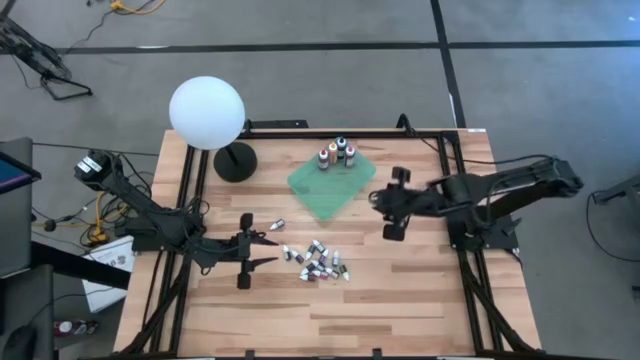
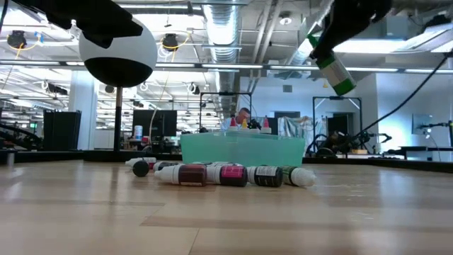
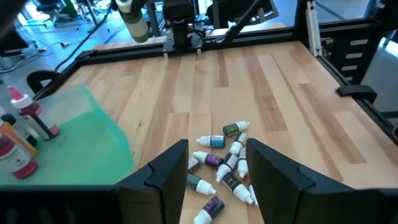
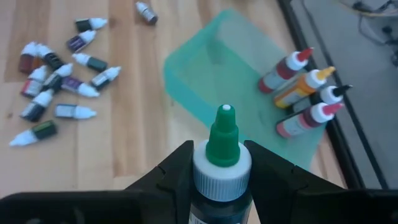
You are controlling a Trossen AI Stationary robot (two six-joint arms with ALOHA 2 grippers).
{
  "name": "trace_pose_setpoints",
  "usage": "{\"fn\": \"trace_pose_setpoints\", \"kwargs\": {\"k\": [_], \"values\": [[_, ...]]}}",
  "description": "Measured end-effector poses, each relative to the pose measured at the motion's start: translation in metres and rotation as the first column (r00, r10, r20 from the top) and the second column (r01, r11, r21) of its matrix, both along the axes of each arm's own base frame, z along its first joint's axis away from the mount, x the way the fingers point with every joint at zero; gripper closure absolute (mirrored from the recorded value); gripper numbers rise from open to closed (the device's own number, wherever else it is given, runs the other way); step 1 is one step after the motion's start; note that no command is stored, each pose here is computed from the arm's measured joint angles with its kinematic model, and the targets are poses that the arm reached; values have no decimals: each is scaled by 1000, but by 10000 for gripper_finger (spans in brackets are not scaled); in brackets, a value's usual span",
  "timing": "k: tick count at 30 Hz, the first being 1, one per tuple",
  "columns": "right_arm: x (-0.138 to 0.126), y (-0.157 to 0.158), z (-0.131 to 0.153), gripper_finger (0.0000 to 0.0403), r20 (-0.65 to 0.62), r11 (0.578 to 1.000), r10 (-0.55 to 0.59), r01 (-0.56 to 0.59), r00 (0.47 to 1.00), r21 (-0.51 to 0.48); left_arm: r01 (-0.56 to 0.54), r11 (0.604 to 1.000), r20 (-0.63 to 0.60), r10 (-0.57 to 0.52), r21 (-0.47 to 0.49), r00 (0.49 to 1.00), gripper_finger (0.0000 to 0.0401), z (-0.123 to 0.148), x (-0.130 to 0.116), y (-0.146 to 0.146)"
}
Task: Pick & Place food coloring
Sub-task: Put the bottom green food coloring bottle into the green bin
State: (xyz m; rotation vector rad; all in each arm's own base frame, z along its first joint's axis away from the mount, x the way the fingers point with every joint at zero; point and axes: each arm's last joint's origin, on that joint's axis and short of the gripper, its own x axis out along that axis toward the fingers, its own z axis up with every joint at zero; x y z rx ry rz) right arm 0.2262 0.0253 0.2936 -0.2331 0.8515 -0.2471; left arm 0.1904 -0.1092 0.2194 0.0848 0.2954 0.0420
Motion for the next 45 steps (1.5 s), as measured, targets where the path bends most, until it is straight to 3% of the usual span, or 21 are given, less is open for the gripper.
{"fn": "trace_pose_setpoints", "kwargs": {"k": [9,19,35,45], "values": [[-28,-33,-20,278,167,1000,14,-14,986,0,-63,998,13,63,25,998,245,0,0,2],[-30,-68,-39,275,375,997,74,-74,924,-15,-130,991,16,129,45,992,245,0,3,9],[4,-117,-71,276,554,995,99,-96,826,-35,-151,987,-5,152,56,988,245,-2,4,14],[31,-142,-105,278,616,999,23,-35,788,7,-152,987,-6,153,53,988,245,-2,4,14]]}}
